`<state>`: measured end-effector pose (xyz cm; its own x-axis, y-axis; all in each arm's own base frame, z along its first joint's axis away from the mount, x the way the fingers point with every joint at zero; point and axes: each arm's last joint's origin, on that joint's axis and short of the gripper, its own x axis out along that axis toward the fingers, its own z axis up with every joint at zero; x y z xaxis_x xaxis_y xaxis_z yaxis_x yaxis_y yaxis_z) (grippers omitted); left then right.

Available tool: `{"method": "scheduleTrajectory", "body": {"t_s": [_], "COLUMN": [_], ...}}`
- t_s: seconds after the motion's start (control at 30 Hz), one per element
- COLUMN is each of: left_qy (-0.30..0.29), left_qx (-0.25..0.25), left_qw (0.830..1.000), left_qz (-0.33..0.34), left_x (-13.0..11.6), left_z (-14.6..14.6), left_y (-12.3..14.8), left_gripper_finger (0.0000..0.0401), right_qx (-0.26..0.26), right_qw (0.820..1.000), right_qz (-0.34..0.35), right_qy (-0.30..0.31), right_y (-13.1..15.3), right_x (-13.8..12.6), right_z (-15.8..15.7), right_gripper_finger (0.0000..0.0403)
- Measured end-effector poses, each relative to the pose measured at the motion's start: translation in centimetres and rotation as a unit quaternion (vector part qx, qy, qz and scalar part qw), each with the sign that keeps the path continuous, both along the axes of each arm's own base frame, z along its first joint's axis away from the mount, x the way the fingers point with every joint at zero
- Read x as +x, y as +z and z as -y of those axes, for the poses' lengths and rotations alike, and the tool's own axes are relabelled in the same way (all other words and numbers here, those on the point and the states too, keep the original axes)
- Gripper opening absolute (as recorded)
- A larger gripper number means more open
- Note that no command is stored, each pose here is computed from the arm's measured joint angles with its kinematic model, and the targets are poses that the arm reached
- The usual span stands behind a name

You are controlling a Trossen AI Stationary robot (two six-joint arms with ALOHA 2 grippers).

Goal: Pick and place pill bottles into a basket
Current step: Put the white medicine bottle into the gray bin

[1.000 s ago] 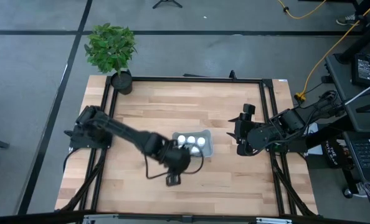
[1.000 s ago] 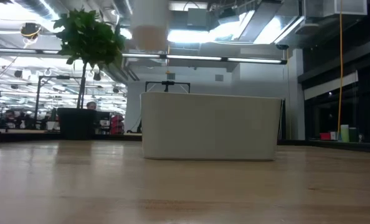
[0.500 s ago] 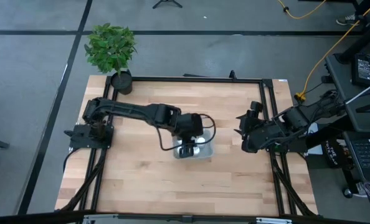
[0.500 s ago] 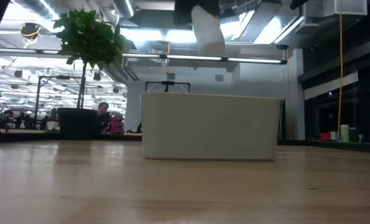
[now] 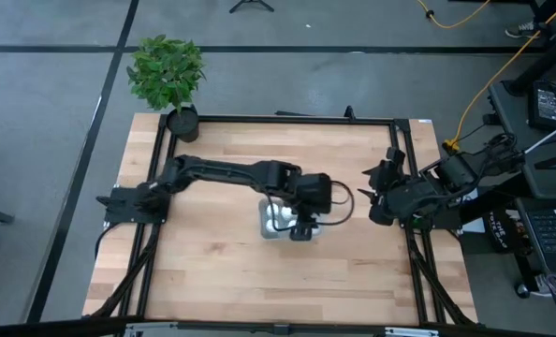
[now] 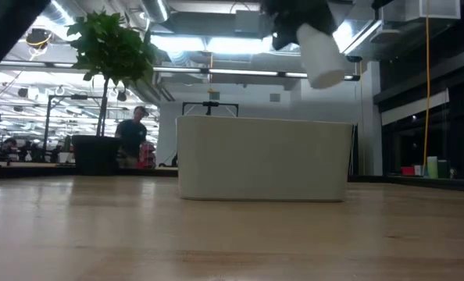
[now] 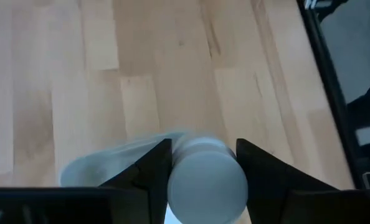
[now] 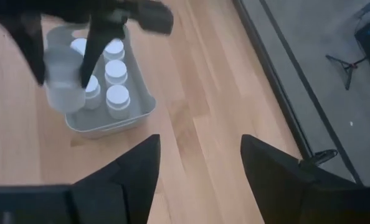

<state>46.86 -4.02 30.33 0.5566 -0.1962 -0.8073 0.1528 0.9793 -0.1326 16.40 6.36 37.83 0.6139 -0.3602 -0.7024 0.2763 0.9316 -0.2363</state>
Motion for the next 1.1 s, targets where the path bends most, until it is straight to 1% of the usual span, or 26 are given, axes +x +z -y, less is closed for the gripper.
{"method": "scheduleTrajectory", "body": {"t_s": [0.1, 0.23, 0.33, 0.6, 0.83, 0.93, 1.1], "left_qy": [-0.011, -0.017, -0.018, -0.010, -0.020, -0.023, -0.025], "left_qx": [0.012, 0.023, 0.025, 0.029, 0.029, 0.028, 0.030], "left_qw": [1.000, 0.999, 0.998, 0.998, 0.997, 0.997, 0.995], "left_qz": [-0.018, -0.043, -0.052, -0.051, -0.073, -0.065, -0.090], "left_x": [1.2, 2.0, 2.1, 2.2, 2.6, 2.9, 3.0], "left_z": [-0.2, -0.7, -0.8, -1.6, -1.0, -0.6, -0.7], "left_y": [-0.7, -2.3, -3.0, -3.2, -4.8, -5.0, -6.3], "left_gripper_finger": [0.0149, 0.0149, 0.0149, 0.0149, 0.0149, 0.0149, 0.0149], "right_qx": [-0.001, -0.002, -0.001, -0.001, 0.002, 0.000, 0.001], "right_qw": [1.000, 1.000, 1.000, 1.000, 1.000, 1.000, 1.000], "right_qz": [-0.002, -0.002, -0.002, -0.002, -0.004, -0.004, 0.000], "right_qy": [-0.003, -0.003, -0.003, 0.015, 0.012, 0.009, 0.005], "right_y": [0.0, 0.0, 0.0, 0.0, -0.1, -0.1, -0.2], "right_x": [-0.1, -0.1, -0.1, -0.3, -0.5, -0.7, -0.8], "right_z": [0.0, 0.0, 0.0, -0.5, -0.8, -0.9, -1.0], "right_gripper_finger": [0.0225, 0.0225, 0.0225, 0.0225, 0.0225, 0.0225, 0.0225]}}
